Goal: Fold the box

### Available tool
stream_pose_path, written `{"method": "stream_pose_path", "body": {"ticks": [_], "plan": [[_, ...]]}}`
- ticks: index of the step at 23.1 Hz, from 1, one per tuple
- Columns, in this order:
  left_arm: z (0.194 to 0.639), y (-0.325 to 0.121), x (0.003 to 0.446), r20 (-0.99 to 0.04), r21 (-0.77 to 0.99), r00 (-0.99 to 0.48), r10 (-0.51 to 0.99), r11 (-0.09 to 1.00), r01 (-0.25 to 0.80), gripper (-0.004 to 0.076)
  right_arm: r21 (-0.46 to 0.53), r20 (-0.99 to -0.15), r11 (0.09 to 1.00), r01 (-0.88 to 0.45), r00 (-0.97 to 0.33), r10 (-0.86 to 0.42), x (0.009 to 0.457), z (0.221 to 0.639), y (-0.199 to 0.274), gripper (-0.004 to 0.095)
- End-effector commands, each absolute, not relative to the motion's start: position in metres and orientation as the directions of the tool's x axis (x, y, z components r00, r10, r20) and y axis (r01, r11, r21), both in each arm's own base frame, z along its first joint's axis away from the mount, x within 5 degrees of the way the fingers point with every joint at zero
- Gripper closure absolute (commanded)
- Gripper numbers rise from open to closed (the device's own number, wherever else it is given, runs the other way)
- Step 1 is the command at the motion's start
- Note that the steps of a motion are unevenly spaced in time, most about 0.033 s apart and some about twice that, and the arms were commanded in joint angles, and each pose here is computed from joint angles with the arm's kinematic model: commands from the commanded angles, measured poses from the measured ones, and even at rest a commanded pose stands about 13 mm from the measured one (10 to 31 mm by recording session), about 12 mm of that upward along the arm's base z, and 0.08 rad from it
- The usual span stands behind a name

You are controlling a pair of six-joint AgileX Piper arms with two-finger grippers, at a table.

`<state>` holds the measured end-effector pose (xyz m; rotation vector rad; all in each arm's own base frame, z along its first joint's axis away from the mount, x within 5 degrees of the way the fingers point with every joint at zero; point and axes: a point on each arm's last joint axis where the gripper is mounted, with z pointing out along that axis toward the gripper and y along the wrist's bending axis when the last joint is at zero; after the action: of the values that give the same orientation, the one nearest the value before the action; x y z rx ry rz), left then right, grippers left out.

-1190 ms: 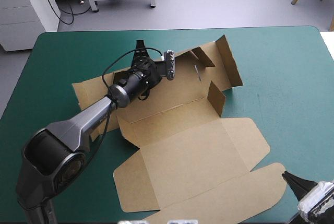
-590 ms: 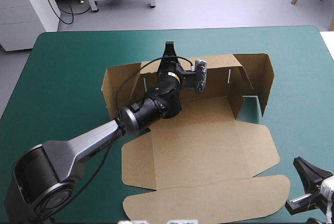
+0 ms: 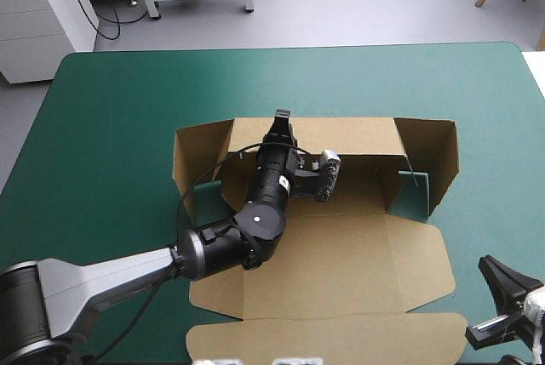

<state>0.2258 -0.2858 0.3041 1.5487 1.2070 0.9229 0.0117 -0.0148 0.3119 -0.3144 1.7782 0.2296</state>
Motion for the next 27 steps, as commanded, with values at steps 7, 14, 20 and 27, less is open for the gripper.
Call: {"method": "stream_pose_path", "body": {"ticks": [7, 14, 20, 27], "plan": [[0.340, -0.258, 0.202, -0.118, 0.961, 0.301, 0.946, 0.033, 0.273, 0.0734, -0.033, -0.989, 0.943, -0.331, -0.123, -0.077, 0.013, 0.327, -0.015, 0.0927], [0.331, -0.264, 0.205, -0.083, 0.962, 0.304, 0.949, -0.003, 0.272, 0.0734, -0.044, -0.990, 0.943, -0.330, -0.113, -0.086, 0.013, 0.327, -0.015, 0.0927], [0.330, -0.265, 0.207, -0.075, 0.966, 0.295, 0.953, -0.004, 0.260, 0.0734, -0.022, -0.993, 0.917, -0.398, -0.096, -0.066, 0.014, 0.331, -0.006, 0.0425], [0.330, -0.265, 0.207, -0.073, 0.967, 0.290, 0.954, -0.004, 0.256, 0.0734, 0.038, -0.968, 0.937, -0.346, -0.246, -0.052, 0.033, 0.332, 0.001, -0.0022]]}}
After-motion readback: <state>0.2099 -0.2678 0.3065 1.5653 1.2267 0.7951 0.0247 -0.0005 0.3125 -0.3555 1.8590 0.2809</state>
